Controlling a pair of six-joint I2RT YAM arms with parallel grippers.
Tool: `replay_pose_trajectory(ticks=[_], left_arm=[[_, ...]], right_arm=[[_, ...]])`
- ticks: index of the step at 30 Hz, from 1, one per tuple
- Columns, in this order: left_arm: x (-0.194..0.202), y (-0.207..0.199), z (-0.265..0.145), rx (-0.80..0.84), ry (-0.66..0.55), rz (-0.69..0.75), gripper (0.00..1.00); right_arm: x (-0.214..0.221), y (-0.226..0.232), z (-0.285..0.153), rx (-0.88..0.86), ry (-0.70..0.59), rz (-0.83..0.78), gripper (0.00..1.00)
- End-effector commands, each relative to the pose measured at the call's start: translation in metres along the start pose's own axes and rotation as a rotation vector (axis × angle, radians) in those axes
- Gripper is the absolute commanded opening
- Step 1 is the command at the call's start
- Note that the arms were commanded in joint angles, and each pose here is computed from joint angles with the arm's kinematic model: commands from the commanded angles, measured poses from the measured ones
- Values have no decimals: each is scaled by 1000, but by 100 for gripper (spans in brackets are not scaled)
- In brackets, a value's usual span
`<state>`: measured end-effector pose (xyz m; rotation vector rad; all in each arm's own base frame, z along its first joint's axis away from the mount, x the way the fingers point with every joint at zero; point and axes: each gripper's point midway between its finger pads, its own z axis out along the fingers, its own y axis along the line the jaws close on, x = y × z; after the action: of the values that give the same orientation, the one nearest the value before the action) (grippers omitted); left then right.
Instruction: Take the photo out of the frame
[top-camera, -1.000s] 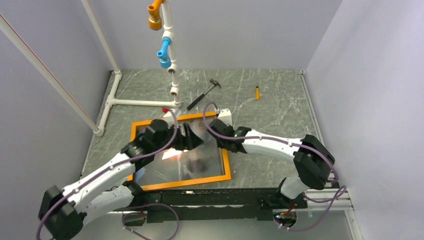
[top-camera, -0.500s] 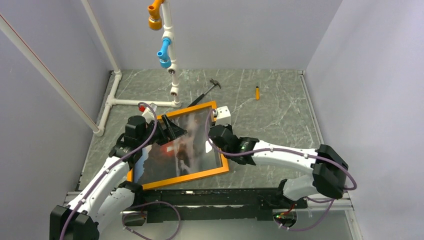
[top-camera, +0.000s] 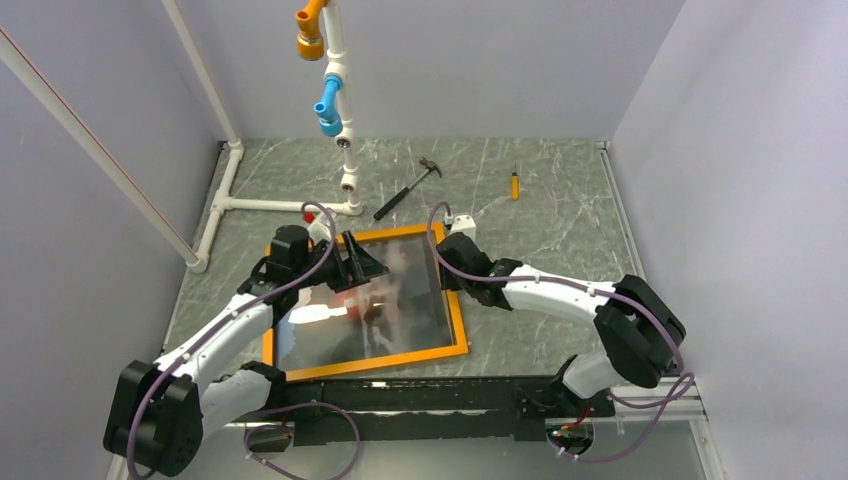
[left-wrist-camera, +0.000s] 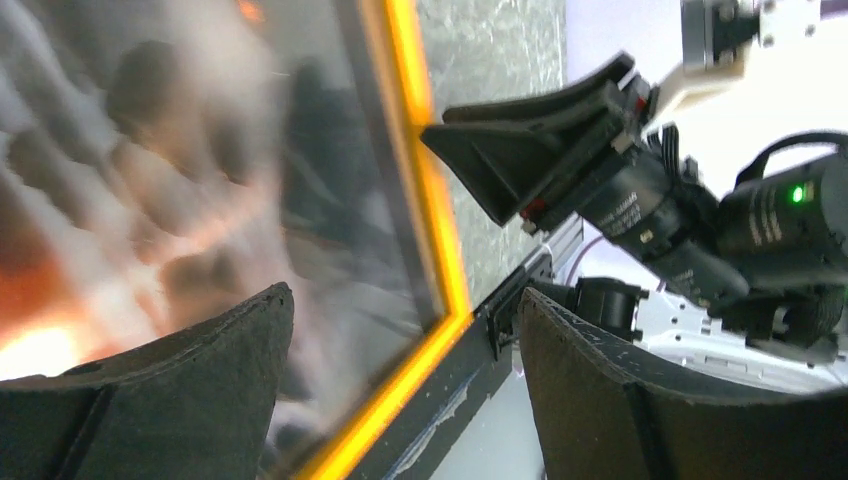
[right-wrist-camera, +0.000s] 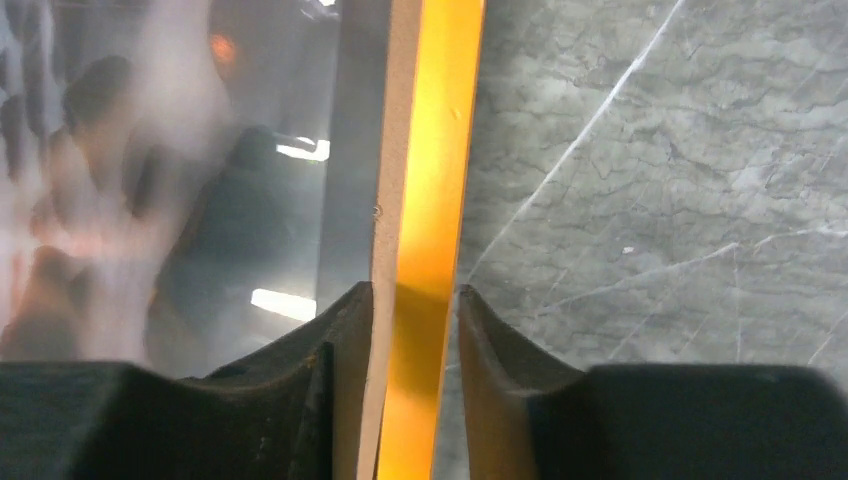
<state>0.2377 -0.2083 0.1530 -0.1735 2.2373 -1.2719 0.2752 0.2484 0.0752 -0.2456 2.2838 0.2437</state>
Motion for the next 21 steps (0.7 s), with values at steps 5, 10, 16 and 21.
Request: replay_pose_trajectory(ticks=[5,10,16,21], left_arm=[[30,-26,15,25,86,208,89],[45,-26,20,16,123,217,87],[63,-43,43,79,155,175,79],[74,-54,62,115,192,142,73]], right_arm=[[11,11,-13,-120,150,84,63],[29,-1,-21,-133,219,114,61],[49,-2,-15,-171,228,74,31],[56,-10,3,-102,252,61,41]])
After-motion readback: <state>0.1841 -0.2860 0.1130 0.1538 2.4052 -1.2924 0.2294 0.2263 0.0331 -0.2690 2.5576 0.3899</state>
